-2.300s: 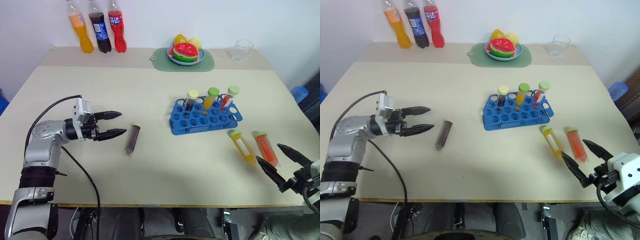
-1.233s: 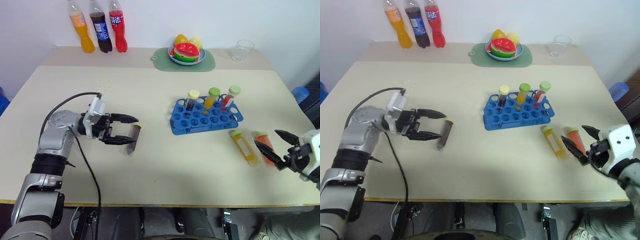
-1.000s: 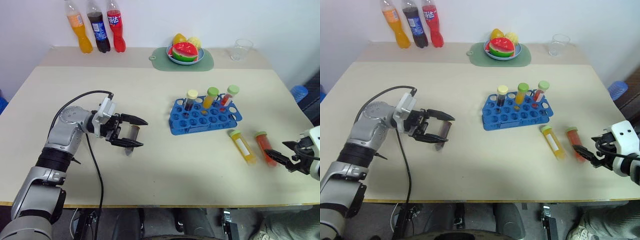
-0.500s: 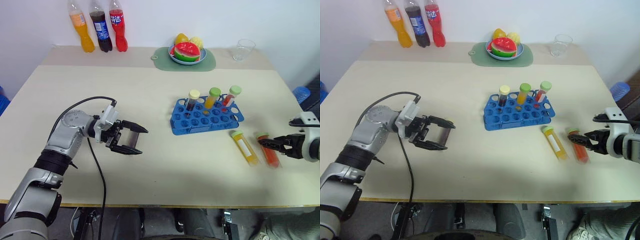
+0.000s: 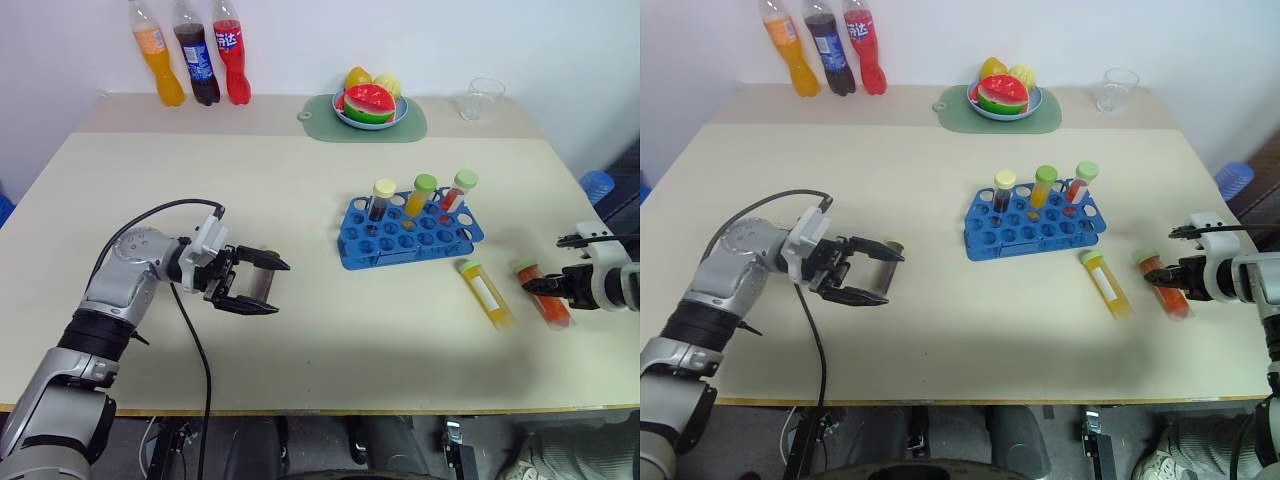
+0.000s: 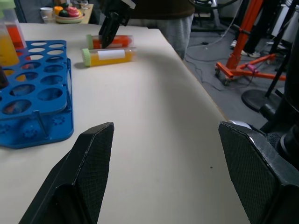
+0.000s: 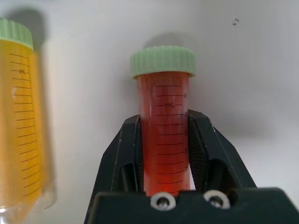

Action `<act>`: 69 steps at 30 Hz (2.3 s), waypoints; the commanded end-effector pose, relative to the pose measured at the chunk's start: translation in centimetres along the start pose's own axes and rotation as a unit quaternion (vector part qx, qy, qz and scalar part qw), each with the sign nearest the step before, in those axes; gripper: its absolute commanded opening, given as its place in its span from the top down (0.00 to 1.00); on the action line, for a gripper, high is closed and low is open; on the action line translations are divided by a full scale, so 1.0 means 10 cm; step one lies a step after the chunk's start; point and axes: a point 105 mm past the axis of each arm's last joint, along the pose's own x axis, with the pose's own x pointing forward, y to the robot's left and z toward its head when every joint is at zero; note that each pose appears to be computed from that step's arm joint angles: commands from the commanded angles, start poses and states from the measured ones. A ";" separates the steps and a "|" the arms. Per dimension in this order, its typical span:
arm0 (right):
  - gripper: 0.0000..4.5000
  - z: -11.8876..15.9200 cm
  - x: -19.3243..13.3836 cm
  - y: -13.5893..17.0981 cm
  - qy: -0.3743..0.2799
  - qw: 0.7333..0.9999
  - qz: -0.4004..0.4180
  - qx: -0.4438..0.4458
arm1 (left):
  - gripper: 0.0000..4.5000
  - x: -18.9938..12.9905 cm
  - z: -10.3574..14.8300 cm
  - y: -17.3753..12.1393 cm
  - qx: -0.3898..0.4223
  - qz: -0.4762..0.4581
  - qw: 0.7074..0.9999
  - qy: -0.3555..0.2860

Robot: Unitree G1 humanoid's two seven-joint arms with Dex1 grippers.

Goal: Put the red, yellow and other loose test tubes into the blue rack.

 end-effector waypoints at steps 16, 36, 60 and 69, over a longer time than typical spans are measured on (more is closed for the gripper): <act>0.82 1.01 -0.59 0.73 -0.534 0.835 0.013 -0.128 | 0.18 0.00 0.10 0.09 0.018 0.057 0.997 -0.041; 0.82 0.93 0.11 0.95 -0.619 0.780 -0.088 -0.025 | 0.18 -0.02 0.19 0.16 0.022 0.097 0.993 -0.055; 0.08 0.92 0.15 1.09 -0.602 0.791 -0.087 -0.065 | 0.18 0.00 0.20 0.13 0.016 0.106 0.992 -0.060; 0.08 0.71 -0.39 1.20 -0.485 0.852 -0.078 -0.184 | 0.18 0.08 0.15 0.15 0.013 0.100 0.993 -0.066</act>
